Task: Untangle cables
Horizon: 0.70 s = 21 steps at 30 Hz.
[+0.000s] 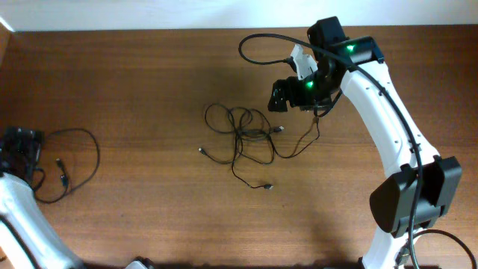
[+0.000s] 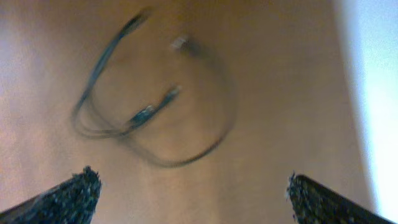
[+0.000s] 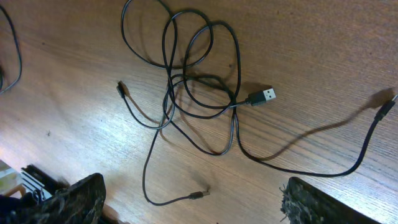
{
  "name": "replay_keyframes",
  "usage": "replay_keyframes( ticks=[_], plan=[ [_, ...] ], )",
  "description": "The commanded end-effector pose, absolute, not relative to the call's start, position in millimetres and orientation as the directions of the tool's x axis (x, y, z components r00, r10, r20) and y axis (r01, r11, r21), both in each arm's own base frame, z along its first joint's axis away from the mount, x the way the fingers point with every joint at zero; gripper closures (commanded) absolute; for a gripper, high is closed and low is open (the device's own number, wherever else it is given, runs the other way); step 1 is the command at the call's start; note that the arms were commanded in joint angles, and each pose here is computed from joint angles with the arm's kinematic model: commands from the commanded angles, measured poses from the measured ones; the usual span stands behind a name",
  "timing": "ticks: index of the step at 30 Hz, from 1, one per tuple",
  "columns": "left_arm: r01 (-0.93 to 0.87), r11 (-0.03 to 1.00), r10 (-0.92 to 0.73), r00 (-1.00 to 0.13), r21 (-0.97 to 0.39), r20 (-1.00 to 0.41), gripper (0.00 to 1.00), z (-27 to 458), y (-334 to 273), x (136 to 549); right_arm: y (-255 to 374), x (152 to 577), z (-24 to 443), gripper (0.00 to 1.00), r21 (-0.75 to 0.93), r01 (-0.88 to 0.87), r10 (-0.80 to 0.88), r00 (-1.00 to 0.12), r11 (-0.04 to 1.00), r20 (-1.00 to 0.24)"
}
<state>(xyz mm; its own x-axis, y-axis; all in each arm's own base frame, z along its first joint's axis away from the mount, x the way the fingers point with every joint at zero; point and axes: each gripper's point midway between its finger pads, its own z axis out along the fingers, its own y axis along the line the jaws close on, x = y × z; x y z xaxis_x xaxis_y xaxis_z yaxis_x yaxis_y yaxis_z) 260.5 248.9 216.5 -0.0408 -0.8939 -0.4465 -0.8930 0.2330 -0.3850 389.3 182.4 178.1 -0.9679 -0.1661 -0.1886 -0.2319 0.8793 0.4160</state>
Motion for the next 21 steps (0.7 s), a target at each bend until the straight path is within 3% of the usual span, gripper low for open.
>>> replay_keyframes(
  ticks=[1, 3, 4, 7, 10, 17, 21],
  plan=[
    [-0.673, 0.574, -0.737, -0.174, -0.468, -0.653, 0.00, 301.5, 182.3, 300.8, 180.2, 389.6, 174.3, 0.08, 0.406, -0.235, -0.173, -0.968, 0.883, -0.184],
    [-0.461, 0.814, -0.515, -0.291, -0.354, -0.806, 0.00, 339.5, 129.7, 324.2, 179.9, 388.6, 173.7, 0.08, 0.406, -0.233, -0.174, -0.968, 0.884, -0.179],
    [-0.362, 0.882, -0.427, -0.338, -0.303, -0.839, 0.00, 345.5, 102.0, 334.2, 179.6, 387.5, 173.3, 0.08, 0.406, -0.232, -0.174, -0.969, 0.884, -0.174],
    [-0.078, 0.972, -0.229, -0.510, -0.221, -0.829, 0.03, 321.3, 19.5, 364.1, 178.5, 383.5, 167.5, 0.08, 0.406, -0.223, -0.175, -0.973, 0.886, -0.153],
    [0.205, 0.974, 0.056, -0.617, -0.092, -0.785, 0.03, 278.4, -56.2, 382.0, 177.3, 379.3, 160.1, 0.08, 0.405, -0.214, -0.176, -0.976, 0.889, -0.130],
    [0.373, 0.914, 0.211, -0.771, -0.157, -0.601, 0.05, 176.3, -139.9, 396.7, 176.9, 377.6, 157.6, 0.08, 0.405, -0.210, -0.175, -0.977, 0.890, -0.121],
    [0.447, 0.847, 0.260, -0.820, -0.287, -0.510, 0.11, 122.1, -166.9, 399.0, 176.9, 377.7, 157.6, 0.08, 0.405, -0.210, -0.175, -0.977, 0.890, -0.121]
  ],
)
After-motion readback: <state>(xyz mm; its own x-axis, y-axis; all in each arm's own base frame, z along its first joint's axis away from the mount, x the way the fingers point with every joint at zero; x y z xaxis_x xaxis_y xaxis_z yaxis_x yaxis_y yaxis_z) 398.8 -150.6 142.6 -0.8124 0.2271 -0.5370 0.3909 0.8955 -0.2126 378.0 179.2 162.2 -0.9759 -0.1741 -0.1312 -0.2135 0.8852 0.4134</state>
